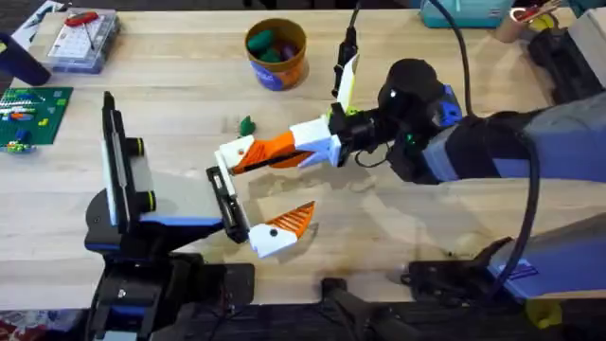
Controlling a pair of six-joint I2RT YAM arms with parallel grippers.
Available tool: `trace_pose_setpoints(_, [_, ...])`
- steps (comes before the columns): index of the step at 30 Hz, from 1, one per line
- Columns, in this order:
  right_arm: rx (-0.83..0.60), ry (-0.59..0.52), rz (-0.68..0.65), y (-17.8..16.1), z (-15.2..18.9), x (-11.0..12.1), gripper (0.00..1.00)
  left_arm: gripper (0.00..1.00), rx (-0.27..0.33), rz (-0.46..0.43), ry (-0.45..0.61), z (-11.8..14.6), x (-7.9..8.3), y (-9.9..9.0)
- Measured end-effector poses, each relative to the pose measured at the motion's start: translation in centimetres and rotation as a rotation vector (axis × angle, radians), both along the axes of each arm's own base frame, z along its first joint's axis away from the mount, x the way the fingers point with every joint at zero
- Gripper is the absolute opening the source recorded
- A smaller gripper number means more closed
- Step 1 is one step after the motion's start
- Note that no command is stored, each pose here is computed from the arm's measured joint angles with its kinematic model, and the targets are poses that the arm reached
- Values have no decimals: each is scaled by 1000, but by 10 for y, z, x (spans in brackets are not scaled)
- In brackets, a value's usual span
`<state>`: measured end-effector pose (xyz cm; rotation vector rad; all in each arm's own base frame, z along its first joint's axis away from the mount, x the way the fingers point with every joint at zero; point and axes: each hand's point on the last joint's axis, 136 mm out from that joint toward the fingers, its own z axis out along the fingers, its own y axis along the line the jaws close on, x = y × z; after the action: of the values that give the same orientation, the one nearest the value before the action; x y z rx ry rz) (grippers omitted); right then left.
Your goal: Pick up the gripper from the table and insert it into the empty holder that is missing its gripper. Then pick up a screw, insert it into the mounting hole, and use the screwdriver to tighten it. Finally, clean up the table by picking up the vegetable and placing it into the bucket.
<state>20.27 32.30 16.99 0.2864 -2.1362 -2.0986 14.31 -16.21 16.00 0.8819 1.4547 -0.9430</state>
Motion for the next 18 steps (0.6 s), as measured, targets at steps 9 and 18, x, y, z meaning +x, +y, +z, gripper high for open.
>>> trace_pose_setpoints(9, [-17, -7, 7, 2, -3, 3, 16, 986, -2, 2, 14, -1, 0, 0])
trace_pose_setpoints(18, [-14, -26, 1, 0, -3, 6, 16, 986, -3, -5, 11, -1, -1, 0])
